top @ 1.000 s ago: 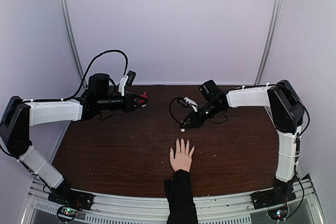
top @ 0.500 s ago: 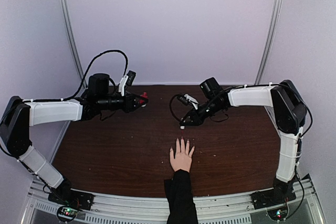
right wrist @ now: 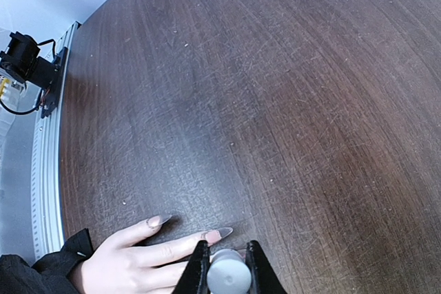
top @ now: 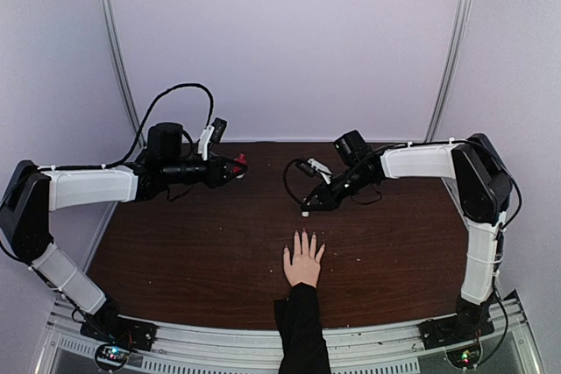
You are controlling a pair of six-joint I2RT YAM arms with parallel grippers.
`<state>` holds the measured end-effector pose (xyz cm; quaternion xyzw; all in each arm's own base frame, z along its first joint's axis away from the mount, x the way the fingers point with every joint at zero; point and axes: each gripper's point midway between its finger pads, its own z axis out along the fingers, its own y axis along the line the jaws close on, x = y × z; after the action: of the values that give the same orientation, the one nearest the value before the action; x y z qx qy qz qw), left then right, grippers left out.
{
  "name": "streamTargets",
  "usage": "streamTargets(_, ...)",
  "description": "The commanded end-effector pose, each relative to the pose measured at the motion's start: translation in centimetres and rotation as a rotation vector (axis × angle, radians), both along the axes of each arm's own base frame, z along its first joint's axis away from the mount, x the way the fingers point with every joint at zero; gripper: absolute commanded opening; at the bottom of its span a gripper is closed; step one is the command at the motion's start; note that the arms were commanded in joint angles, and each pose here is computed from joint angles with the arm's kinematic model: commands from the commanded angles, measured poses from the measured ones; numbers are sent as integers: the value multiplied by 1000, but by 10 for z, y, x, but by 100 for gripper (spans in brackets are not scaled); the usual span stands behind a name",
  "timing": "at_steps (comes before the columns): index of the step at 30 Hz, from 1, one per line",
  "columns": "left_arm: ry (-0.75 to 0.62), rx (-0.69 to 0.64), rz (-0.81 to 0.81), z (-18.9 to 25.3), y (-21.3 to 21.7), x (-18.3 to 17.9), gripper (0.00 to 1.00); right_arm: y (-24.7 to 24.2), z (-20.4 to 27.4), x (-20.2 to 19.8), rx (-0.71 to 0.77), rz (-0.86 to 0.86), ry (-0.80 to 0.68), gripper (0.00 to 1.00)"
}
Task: Paint the nails
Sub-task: Paint the hand on the nail.
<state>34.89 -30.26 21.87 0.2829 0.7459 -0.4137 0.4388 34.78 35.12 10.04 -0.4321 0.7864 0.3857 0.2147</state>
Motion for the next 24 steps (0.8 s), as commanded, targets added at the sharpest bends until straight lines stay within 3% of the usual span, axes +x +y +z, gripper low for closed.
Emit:
streamTargets(1, -66, -32, -3, 19, -1, 1, 0, -3, -12, 3, -36, -13, 4, 0)
streamTargets(24, -64, -32, -4, 18, -2, 1, 0, -1, -20, 1, -38, -6, 26, 0)
